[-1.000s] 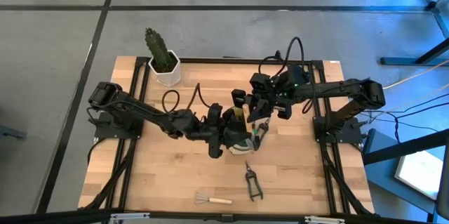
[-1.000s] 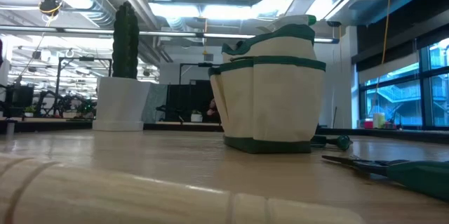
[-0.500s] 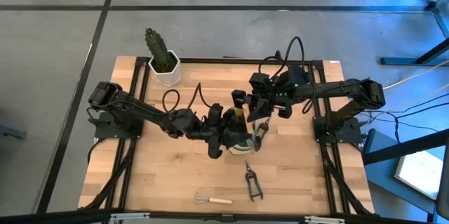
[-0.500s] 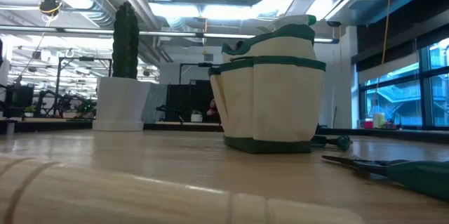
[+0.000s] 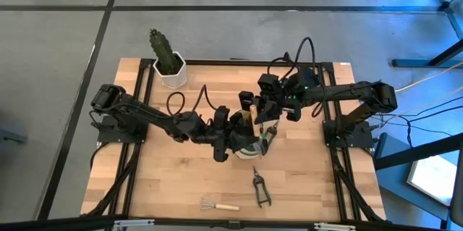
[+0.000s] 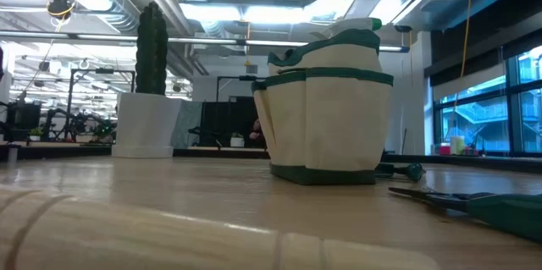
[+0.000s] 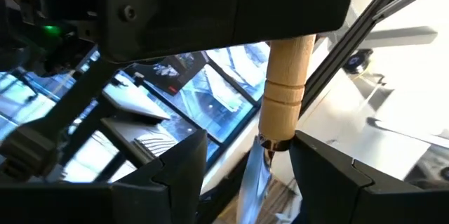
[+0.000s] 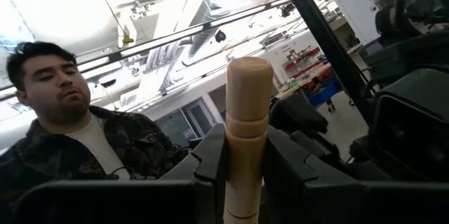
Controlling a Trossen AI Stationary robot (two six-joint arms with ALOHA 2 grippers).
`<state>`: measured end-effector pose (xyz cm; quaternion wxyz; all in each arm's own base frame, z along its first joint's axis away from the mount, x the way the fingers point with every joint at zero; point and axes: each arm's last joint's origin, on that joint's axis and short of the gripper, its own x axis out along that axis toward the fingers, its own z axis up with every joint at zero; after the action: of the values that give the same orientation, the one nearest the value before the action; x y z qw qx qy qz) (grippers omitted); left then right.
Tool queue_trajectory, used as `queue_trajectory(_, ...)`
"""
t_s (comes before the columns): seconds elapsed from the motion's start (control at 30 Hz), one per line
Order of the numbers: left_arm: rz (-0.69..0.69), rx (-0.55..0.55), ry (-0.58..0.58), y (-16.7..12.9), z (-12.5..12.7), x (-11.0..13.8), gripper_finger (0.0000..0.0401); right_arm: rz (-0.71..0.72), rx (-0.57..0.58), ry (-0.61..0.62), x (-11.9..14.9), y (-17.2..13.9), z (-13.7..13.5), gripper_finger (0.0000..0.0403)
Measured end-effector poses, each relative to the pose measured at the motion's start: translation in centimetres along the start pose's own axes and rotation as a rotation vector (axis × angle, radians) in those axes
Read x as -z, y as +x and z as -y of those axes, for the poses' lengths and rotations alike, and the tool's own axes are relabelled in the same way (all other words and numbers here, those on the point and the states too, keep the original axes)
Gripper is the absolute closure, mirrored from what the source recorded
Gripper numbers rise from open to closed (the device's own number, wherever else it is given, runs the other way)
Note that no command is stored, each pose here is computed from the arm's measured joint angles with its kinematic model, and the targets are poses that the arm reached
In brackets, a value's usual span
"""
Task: Pick & Place Garden tools in Gardening bag
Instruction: Put the trowel into the gardening bag
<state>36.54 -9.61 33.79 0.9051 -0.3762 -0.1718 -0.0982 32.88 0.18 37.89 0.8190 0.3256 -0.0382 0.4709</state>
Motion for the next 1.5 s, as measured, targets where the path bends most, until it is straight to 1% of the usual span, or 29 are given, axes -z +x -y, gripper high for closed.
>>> queue_trajectory(0.1,-0.01,0.024,-0.022,0.0,0.2,0.1,0.0203,-0.017,-0.022,0.006,0.2,0.3,-0.2,0.0336)
queue_trajectory(0.2,-0.006,0.017,-0.035,-0.1,0.3,0.1,0.0198,-0.031,-0.015,0.024,0.4,0.3,-0.1,0.0336)
queue_trajectory(0.37,-0.01,-0.032,-0.047,-0.1,0.0,0.3,0.0168,-0.042,0.015,0.058,0.5,0.2,0.3,0.0336)
queue_trajectory(0.53,-0.032,-0.062,0.019,-0.1,-0.2,0.5,0.0145,-0.038,0.037,0.08,0.5,0.2,0.5,0.0336)
queue_trajectory(0.6,-0.029,-0.064,0.046,-0.1,-0.2,0.5,0.0144,-0.019,0.04,0.08,0.3,0.0,0.5,0.0336)
queue_trajectory(0.73,-0.015,-0.042,0.095,-0.1,-0.1,0.3,0.0147,0.026,0.011,0.06,-0.1,0.0,0.0,0.0336)
queue_trajectory(0.87,0.01,-0.02,0.099,-0.1,0.1,0.1,0.0149,0.059,0.006,0.063,-0.3,0.0,-0.2,0.0336)
queue_trajectory(1.3,0.05,-0.011,0.029,0.0,0.2,-0.3,0.015,0.11,0.045,0.085,-0.3,0.1,0.0,0.0336)
queue_trajectory(1.5,0.057,-0.012,-0.033,-0.2,0.8,0.1,0.015,0.141,0.074,0.151,0.3,0.7,0.1,0.0336)
